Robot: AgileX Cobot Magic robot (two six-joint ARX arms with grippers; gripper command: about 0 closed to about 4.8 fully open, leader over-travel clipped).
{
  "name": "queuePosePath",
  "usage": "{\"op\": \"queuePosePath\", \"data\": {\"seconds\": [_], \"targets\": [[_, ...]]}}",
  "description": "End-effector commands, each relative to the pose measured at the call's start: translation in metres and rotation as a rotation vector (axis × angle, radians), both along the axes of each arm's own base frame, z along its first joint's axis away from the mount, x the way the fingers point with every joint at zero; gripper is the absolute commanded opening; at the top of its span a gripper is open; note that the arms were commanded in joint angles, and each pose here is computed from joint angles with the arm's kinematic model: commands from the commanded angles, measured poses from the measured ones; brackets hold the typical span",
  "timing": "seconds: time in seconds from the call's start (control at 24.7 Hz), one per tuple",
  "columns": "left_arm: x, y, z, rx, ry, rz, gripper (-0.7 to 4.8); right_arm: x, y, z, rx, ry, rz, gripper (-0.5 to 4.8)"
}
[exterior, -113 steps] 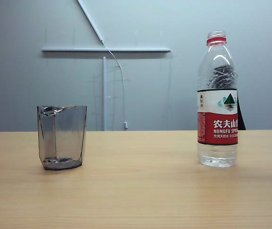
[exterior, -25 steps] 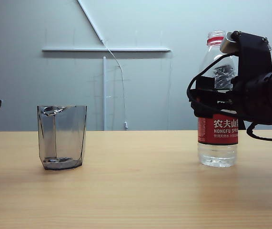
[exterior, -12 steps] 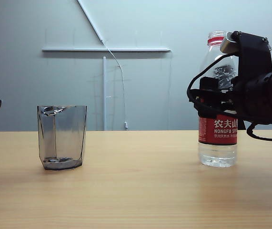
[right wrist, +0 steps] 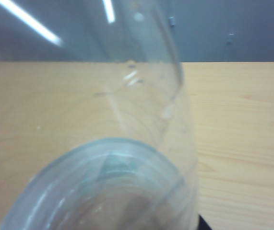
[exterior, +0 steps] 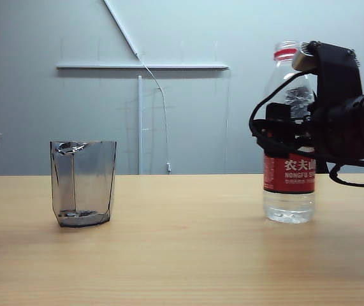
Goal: Pick up the mineral water bottle on the table and pour water into the mug until it's half full.
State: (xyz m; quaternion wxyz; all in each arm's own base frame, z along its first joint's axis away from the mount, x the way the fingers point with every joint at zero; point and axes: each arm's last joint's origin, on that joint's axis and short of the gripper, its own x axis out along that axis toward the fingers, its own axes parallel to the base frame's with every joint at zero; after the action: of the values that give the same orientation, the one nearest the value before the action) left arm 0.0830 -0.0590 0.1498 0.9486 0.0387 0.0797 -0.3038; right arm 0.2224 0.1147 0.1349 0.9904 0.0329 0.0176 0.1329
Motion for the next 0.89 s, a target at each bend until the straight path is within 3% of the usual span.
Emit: {"op": "queuePosePath", "data": {"seconds": [0.04,0.44,0.89], "targets": [[0.001,0.004,0.004,-0.028,-0.035,0.037,-0.02,0.004,0.010,0.022,-0.013,-0.111,0.092,3.13],[0.002,0.011,0.009,-0.060,-0.087,0.097,-0.02,0.037,0.069,0.077,-0.351,-0.091,0.318,3.12],[0.008,0.024,0.009,-0.053,-0.091,0.247,-0.02,0.063,0.110,0.098,-0.713,-0.181,0.412,3.09]]}}
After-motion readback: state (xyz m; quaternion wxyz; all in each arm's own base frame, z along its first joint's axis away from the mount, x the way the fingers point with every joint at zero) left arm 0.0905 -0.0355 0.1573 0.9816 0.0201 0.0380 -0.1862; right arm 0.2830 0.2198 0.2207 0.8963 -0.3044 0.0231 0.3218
